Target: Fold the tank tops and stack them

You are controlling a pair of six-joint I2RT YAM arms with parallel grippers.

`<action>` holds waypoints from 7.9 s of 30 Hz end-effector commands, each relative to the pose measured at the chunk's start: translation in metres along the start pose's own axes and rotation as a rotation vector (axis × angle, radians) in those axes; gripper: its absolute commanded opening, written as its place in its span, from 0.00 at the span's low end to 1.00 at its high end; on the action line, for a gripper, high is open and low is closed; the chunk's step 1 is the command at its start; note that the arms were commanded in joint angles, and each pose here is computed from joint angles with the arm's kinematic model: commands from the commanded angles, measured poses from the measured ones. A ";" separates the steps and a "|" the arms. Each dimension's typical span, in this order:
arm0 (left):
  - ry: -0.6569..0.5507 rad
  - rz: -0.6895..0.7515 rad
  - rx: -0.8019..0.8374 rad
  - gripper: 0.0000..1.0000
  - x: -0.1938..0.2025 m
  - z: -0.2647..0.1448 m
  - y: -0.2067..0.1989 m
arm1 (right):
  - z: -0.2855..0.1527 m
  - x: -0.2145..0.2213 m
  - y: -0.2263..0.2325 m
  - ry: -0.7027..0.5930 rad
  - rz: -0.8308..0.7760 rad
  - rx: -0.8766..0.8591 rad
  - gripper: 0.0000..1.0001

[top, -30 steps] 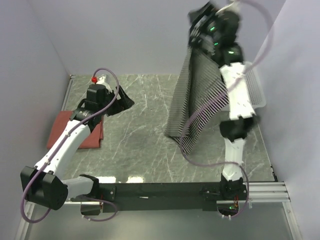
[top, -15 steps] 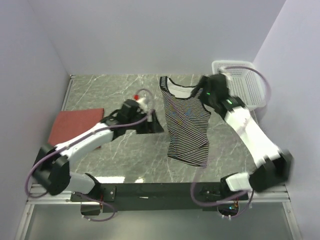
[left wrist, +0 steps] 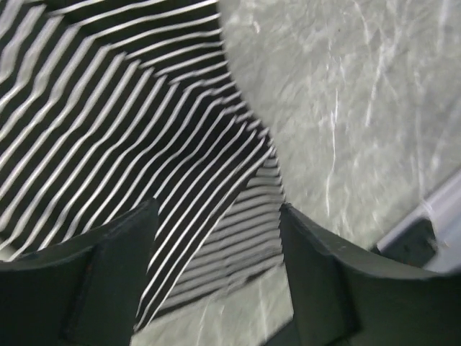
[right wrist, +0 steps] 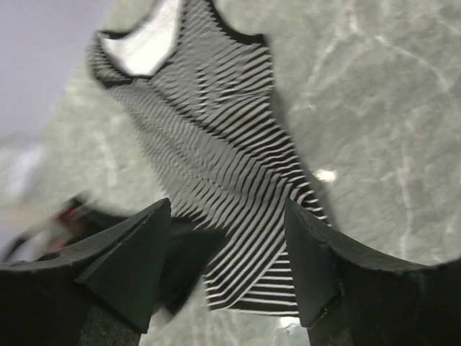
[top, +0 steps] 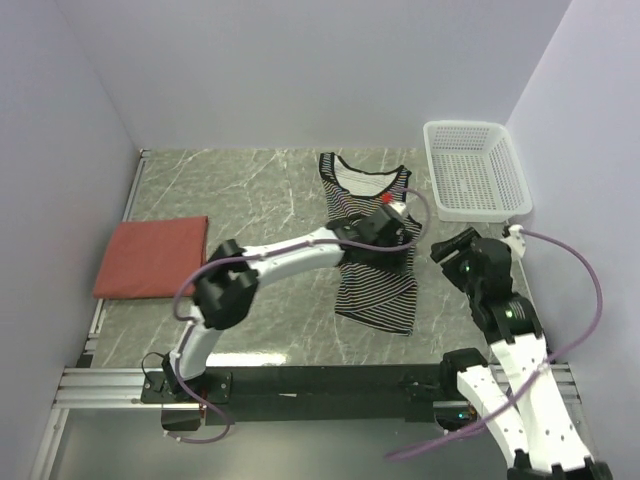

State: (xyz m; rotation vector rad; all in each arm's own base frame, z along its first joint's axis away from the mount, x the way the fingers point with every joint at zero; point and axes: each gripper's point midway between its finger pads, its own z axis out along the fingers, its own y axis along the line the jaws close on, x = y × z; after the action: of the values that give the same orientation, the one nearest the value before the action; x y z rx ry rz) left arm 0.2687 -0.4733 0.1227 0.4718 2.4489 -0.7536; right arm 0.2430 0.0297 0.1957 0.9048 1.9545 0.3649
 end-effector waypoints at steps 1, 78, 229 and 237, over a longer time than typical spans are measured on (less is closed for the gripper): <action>0.013 0.064 -0.132 0.72 0.002 0.020 0.004 | -0.015 0.010 -0.008 0.016 0.029 -0.030 0.70; -0.378 -0.839 -0.359 0.01 0.074 -0.149 0.231 | 0.011 0.177 -0.087 0.538 -0.120 0.104 0.62; -1.468 0.126 0.258 0.01 -0.418 -0.475 0.138 | -0.060 -0.282 0.418 -0.571 -0.243 -1.061 0.00; -1.321 -0.001 0.208 0.01 -0.357 -0.425 0.171 | 0.023 -0.188 0.333 -0.305 -0.223 -0.855 0.00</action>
State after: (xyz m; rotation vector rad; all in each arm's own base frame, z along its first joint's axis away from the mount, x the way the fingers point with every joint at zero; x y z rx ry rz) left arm 0.4959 -0.1478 0.5550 -0.0555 1.1843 -0.8962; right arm 0.4739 0.1191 0.5267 0.1420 1.3377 0.7957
